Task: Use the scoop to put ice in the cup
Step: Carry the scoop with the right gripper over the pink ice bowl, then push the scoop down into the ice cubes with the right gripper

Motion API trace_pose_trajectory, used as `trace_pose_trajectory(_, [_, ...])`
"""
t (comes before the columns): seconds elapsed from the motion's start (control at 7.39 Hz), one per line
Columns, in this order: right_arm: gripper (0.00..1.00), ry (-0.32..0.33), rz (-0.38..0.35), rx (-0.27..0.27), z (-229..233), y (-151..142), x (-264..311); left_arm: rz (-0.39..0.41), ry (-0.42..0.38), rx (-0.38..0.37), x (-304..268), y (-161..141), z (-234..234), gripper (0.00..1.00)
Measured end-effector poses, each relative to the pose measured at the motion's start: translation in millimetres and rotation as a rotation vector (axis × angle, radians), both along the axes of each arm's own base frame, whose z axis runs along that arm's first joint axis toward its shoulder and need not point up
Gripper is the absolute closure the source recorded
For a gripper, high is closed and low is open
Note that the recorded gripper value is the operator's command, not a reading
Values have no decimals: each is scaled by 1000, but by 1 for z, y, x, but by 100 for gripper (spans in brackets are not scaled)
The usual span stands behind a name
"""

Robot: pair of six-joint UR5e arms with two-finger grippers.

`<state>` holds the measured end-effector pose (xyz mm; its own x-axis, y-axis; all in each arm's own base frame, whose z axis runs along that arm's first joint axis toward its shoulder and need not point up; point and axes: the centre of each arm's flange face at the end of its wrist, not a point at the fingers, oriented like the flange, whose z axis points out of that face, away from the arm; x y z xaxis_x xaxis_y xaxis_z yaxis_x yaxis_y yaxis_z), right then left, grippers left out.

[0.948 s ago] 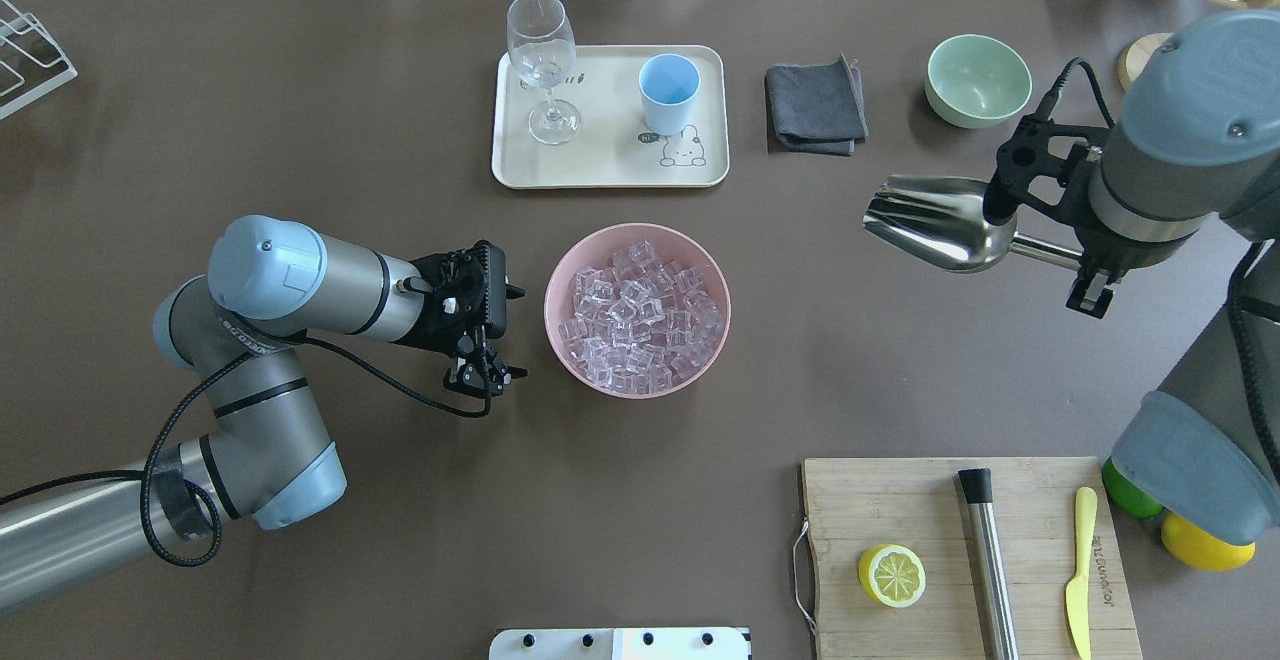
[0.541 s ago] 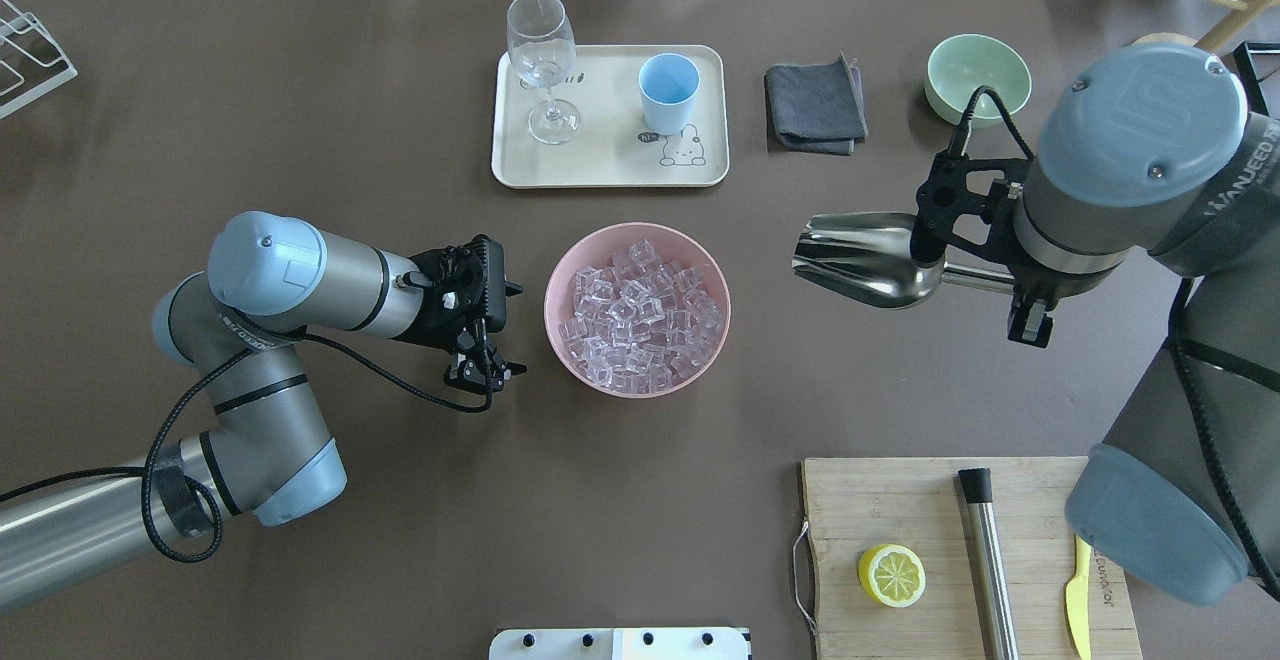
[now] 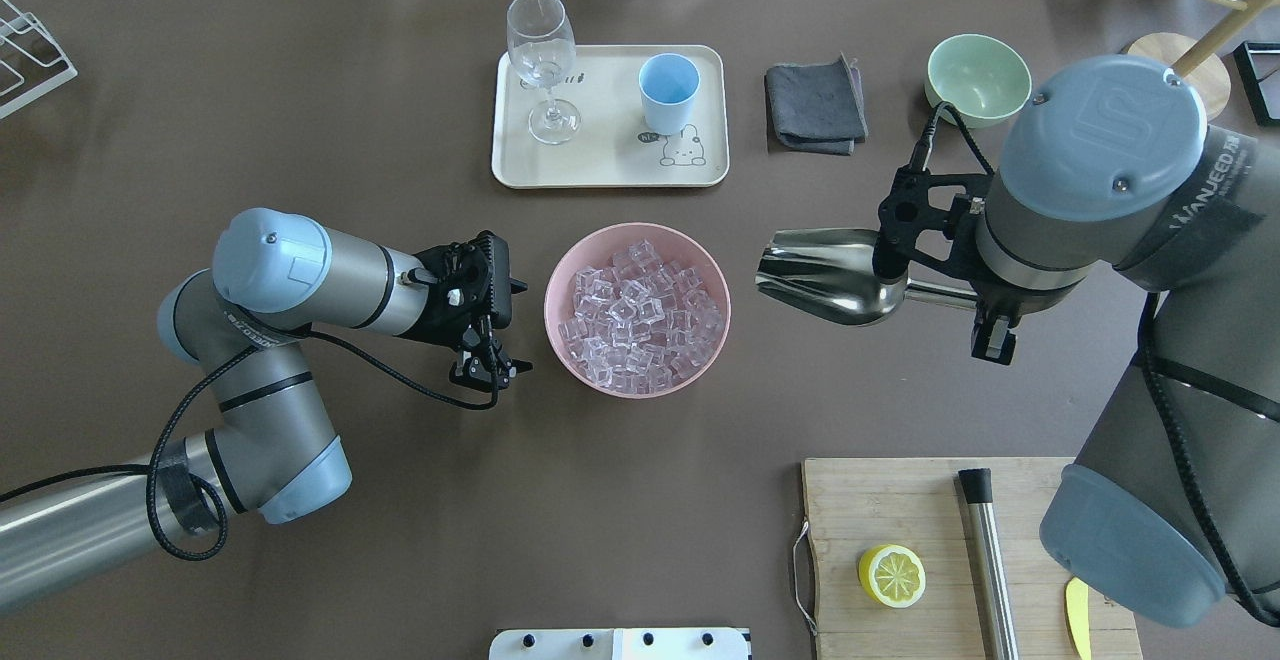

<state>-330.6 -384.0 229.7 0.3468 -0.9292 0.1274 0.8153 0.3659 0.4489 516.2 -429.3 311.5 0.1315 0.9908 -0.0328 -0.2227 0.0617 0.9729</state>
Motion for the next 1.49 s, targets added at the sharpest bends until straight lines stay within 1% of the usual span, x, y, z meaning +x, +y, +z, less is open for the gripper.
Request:
trace_pose_trajectory(0.27, [100,23,3,-34,-15,-11,-29,-4,-4,-5,0,-3,2,2])
trace_pose_trajectory(0.68, [100,93,-3,-88,-37,-21,-53,-10,-4,-5,-2,-6,2,2])
trace_pose_trajectory(1.08, [100,142,-10,-122,-45,-36,-82,-10,-6,-6,0,-7,2,2])
trace_pose_trajectory(1.49, [100,197,-19,-142,-45,-46,-101,-10,-6,-7,1,-8,1,2])
